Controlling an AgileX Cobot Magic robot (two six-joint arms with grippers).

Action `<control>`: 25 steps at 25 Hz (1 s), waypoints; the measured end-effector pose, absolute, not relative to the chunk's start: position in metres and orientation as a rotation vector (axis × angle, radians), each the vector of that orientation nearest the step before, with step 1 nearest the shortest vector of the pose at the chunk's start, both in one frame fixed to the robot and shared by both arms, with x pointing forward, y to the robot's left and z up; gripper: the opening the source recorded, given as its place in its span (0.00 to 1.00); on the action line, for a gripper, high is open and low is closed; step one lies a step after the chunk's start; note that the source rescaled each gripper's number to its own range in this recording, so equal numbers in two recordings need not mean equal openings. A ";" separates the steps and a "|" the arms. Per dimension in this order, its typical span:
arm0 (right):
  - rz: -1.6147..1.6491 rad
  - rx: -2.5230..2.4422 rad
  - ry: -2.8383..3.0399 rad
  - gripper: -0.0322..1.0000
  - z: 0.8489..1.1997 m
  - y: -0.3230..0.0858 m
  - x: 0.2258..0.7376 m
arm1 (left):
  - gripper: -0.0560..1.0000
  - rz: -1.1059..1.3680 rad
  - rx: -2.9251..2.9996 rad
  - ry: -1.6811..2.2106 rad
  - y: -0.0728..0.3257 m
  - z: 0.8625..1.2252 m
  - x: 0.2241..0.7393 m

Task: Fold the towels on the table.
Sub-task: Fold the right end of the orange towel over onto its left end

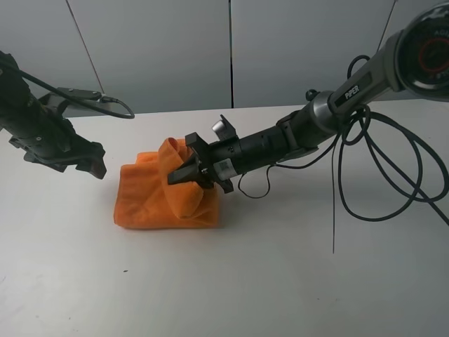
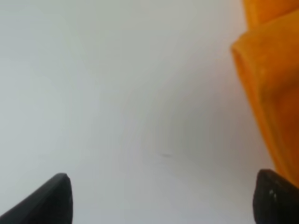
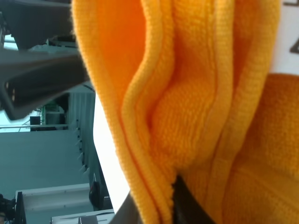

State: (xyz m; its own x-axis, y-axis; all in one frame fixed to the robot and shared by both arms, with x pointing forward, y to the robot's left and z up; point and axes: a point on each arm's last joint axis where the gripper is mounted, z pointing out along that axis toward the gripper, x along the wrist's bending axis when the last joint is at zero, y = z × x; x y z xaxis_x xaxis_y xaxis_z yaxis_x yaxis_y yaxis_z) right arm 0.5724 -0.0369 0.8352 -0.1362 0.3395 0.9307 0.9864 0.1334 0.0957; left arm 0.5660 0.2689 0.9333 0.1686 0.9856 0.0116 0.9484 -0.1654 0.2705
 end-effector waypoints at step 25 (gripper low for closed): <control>-1.018 -1.315 -1.612 0.08 0.835 -0.037 0.572 | 1.00 0.199 1.914 2.138 0.286 0.873 0.540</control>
State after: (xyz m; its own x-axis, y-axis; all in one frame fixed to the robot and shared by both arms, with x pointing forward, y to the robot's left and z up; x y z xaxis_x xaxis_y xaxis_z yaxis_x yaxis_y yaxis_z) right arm 0.5722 -0.0369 0.8352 -0.1372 0.3401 0.9303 0.9862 0.1351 0.0960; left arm 0.5399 0.2861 0.8734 -0.0954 0.9899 -0.1045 0.9537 0.1209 0.2754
